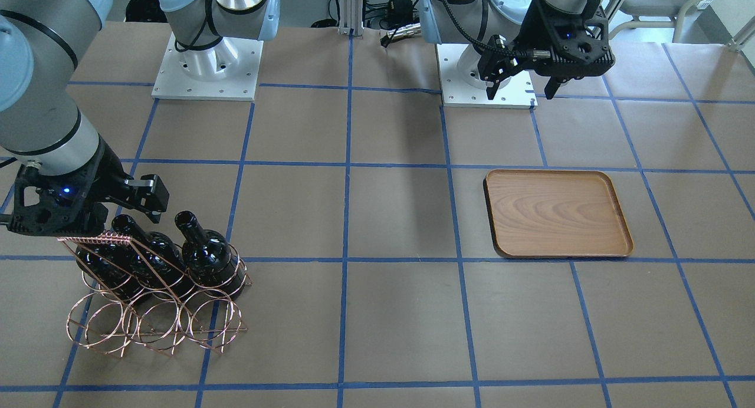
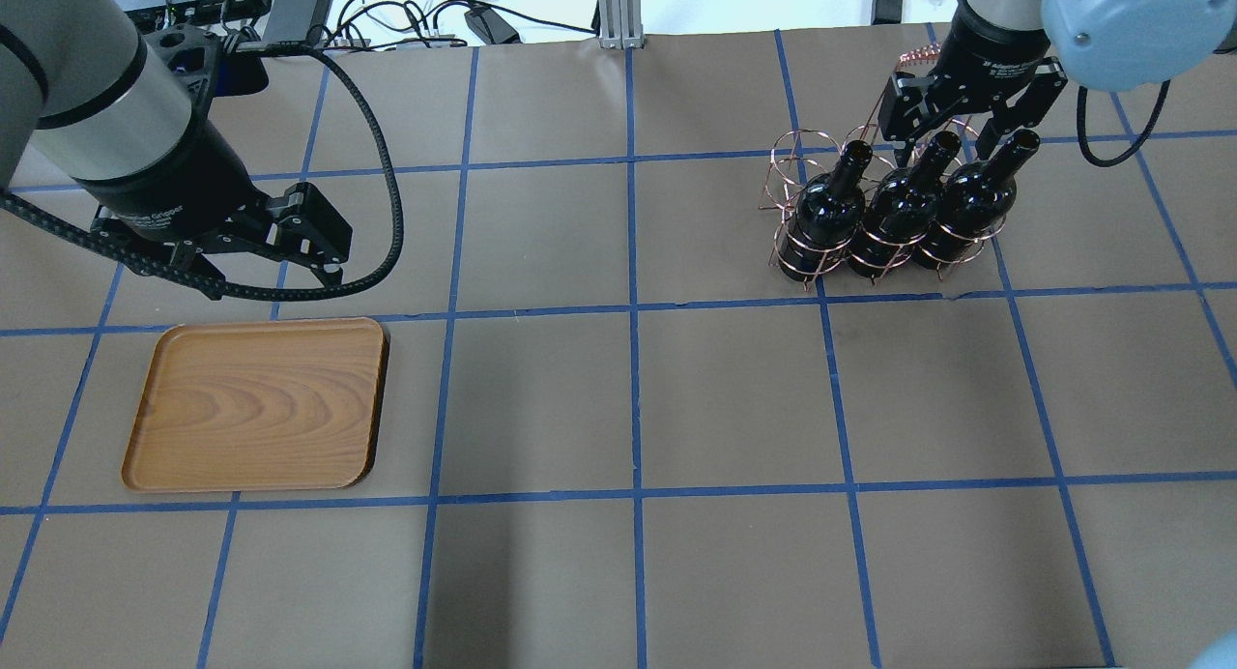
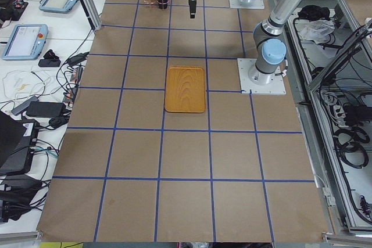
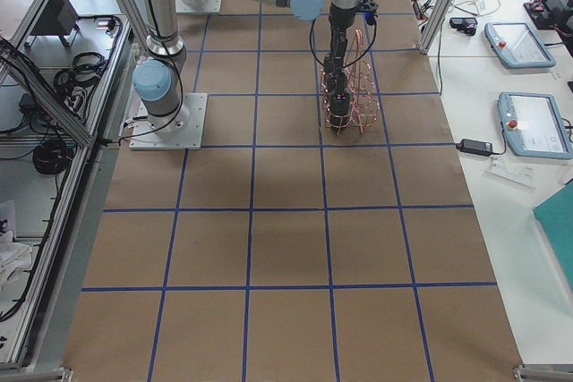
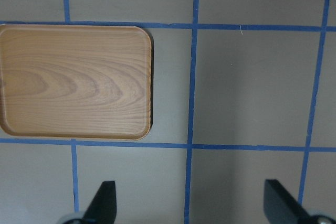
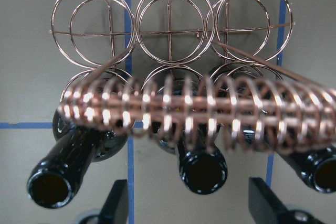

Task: Take wine from basket and place on tray
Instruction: 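Close the right gripper on the bottle neck and lift it from the rack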

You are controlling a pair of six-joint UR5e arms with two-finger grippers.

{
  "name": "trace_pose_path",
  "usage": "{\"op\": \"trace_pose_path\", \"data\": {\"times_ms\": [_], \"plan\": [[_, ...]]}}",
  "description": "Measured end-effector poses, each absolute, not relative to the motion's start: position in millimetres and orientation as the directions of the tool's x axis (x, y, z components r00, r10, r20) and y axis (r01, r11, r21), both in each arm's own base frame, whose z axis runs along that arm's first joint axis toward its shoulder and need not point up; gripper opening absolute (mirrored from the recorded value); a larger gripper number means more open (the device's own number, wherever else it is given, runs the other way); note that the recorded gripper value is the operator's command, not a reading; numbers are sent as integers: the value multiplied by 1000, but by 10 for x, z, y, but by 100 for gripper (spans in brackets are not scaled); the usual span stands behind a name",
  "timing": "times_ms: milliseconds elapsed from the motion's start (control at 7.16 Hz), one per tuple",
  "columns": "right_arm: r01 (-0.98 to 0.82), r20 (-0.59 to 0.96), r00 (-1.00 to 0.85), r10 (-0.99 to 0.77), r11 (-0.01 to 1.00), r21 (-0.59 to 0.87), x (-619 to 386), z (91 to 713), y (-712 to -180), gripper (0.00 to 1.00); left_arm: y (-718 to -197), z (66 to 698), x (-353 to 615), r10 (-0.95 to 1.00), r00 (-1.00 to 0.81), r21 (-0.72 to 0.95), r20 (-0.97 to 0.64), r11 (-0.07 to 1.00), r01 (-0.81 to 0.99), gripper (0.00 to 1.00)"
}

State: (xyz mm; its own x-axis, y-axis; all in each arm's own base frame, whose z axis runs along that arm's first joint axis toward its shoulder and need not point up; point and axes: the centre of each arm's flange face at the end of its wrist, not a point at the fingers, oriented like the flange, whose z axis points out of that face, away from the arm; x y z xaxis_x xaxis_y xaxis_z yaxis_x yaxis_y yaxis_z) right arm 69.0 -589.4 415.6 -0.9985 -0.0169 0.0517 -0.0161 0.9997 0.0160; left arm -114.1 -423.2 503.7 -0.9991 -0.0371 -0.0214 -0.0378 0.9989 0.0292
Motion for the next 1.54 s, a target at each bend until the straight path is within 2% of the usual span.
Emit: {"op": "trace_pose_path", "data": {"times_ms": [140,279,419,559,699,1118,1537], "plan": [[-16,52,-999,-16,1000,8,676,4106,-5941,60,-4231,5037,-1142,-36,-999,29,-22,999,-37,100],[-16,52,-998,-16,1000,3,669,4051,-5989,53,-4230,5036,-1144,-36,-999,30,-22,999,-36,100],[-17,52,-998,-16,1000,0,664,4013,-6021,34,-4230,5036,-1147,-35,-999,30,-21,999,-36,100],[-17,51,-999,-17,1000,2,662,3979,-6039,26,-4230,5037,-1152,-35,-999,29,-19,999,-35,100],[-17,49,-999,-17,1000,3,663,3970,-6048,13,-4232,5040,-1154,-34,-999,27,-18,999,-34,100],[-13,43,-999,-12,999,-29,663,4131,-6068,13,-4237,5057,-1156,-44,-999,17,-17,999,-44,100],[1,-12,-1000,1,999,-37,727,5038,-6009,13,-4236,5059,-1155,-49,-999,16,-16,999,-49,100]]}}
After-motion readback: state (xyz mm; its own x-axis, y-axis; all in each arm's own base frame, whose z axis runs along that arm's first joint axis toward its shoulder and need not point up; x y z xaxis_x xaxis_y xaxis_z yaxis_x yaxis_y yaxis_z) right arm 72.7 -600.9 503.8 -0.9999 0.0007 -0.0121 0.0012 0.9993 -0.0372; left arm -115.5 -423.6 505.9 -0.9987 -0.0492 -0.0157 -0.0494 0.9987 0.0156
